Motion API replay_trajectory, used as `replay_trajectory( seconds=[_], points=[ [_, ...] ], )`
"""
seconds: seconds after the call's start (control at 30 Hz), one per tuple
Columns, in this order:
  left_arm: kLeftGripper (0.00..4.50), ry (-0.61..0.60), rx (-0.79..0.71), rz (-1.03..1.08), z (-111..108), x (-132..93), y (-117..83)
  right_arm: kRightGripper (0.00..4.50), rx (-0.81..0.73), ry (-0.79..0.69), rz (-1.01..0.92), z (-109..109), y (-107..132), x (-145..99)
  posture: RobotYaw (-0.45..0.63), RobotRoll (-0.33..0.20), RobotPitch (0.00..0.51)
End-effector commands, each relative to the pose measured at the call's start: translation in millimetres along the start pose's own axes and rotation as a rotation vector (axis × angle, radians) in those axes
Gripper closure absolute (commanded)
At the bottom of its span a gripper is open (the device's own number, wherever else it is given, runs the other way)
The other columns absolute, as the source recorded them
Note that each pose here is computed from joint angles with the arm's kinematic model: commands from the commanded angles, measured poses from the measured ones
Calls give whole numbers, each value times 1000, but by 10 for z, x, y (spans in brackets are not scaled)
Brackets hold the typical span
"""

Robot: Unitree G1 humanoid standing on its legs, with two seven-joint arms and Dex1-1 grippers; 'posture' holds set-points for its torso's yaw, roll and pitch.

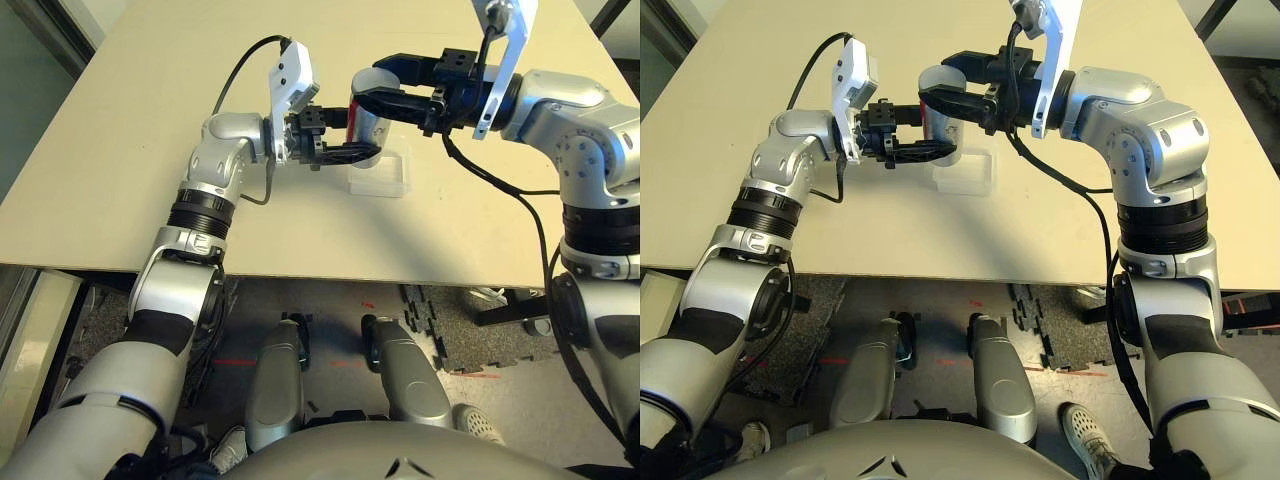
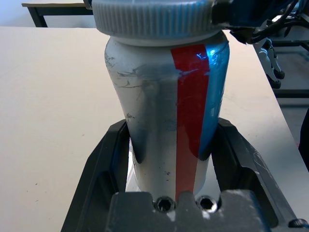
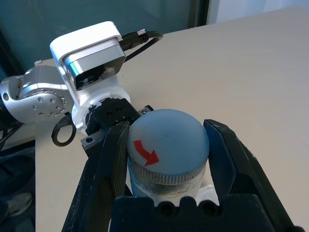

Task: Pour the medicine from the bottle into the box.

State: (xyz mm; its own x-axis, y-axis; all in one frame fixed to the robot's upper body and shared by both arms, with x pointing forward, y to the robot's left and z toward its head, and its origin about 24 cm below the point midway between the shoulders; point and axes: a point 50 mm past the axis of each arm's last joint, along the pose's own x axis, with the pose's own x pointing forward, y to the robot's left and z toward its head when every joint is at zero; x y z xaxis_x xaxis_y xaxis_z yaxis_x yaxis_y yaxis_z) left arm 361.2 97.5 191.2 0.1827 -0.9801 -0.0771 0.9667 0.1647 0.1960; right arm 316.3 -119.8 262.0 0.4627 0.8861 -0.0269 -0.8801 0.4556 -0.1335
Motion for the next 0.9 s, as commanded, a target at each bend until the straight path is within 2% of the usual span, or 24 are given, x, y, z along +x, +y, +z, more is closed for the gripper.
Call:
replay_trajectory(
  seconds=[0.03,0.2,0.37,0.5,0.6,0.73,0.9],
  points=[
    [1816,14,4,-9,-28,-2,-23,1931,47,-80,-28,168,-29,15,-95,0,175],
    [1816,11,3,-2,-25,2,-19,1931,112,-165,-219,272,-274,-1,-92,0,176],
    [1816,-41,56,209,73,-17,173,1931,79,-156,-518,108,-630,-130,-86,0,177],
    [1816,-49,85,468,79,-92,375,1931,75,-116,-698,-177,-814,-231,-78,0,175],
    [1816,-25,50,626,-45,-168,466,1931,98,-95,-741,-430,-850,-236,-74,0,174],
    [1816,21,-32,810,-329,-257,494,1931,165,-43,-827,-903,-856,-238,-61,0,172],
    [1816,41,-76,891,-533,-245,443,1931,196,4,-882,-1216,-817,-207,-56,0,171]
  ],
)
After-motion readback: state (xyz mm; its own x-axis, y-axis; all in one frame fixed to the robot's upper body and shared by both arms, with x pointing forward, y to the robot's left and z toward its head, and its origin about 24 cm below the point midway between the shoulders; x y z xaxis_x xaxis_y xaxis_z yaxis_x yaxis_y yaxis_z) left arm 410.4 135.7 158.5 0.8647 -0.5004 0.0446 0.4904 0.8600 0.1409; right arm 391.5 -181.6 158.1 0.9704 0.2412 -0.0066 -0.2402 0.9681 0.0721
